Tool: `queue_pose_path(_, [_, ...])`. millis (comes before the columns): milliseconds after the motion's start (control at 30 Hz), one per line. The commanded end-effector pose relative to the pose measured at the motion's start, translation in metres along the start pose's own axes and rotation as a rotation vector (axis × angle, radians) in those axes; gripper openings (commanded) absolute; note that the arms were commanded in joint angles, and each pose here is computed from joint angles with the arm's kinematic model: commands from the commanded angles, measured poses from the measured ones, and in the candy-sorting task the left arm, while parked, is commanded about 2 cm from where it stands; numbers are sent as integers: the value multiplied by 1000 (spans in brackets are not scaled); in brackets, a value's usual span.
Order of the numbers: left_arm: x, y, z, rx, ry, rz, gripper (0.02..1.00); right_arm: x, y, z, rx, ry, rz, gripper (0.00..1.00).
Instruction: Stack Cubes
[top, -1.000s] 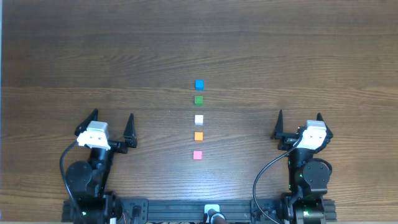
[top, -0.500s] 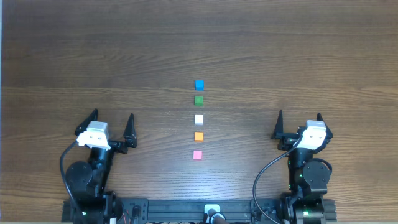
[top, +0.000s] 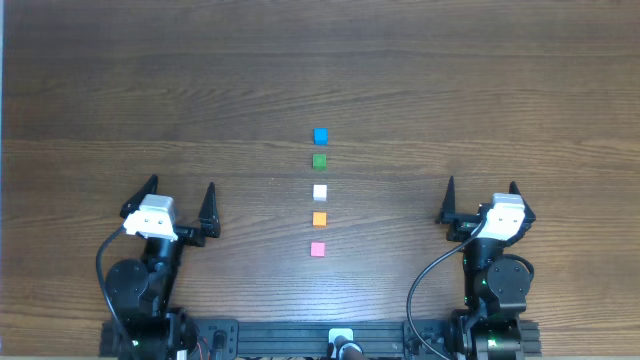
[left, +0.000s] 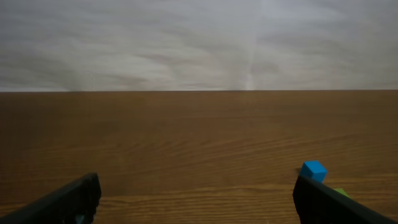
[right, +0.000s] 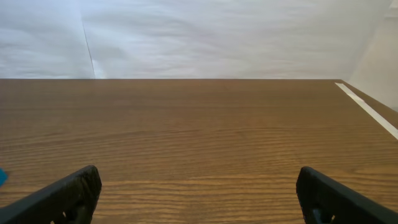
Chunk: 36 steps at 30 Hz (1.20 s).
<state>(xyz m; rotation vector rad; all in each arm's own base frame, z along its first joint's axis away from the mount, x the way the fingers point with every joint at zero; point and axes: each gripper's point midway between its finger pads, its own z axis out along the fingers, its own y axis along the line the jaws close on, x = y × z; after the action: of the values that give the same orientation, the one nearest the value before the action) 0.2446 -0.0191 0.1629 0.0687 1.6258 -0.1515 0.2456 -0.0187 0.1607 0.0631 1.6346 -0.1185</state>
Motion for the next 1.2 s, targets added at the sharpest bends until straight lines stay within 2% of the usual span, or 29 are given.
queue_pose_path(33, [-1, -1, 0, 9, -8, 10, 1000, 1, 3, 0, -15, -2, -1, 991])
queue_pose_path(167, [-19, -7, -4, 38, -36, -46, 998, 1, 3, 0, -15, -2, -1, 993])
queue_pose_path(300, [-74, -5, -26, -19, -40, -121, 998, 1, 3, 0, -15, -2, -1, 993])
queue_pose_path(467, [-133, -13, -53, -27, 26, -139, 996, 1, 3, 0, -15, -2, -1, 993])
queue_pose_path(567, [-164, -18, -66, -31, 93, -205, 998, 1, 3, 0, -15, -2, -1, 991])
queue_pose_path(700, [-194, -38, -77, 38, 205, -319, 1000, 1, 3, 0, -15, -2, -1, 991])
queue_pose_path(833, [-202, -56, -78, 115, 340, -344, 1000, 1, 3, 0, -15, -2, -1, 991])
queue_pose_path(1067, [-191, -89, -33, 244, 534, -306, 1000, 1, 3, 0, -15, -2, -1, 993])
queue_pose_path(1133, [-178, -100, -20, 252, 602, -283, 998, 1, 3, 0, -15, -2, -1, 991])
queue_pose_path(1200, [-160, -106, -4, 186, 685, -288, 996, 1, 3, 0, -15, -2, -1, 993])
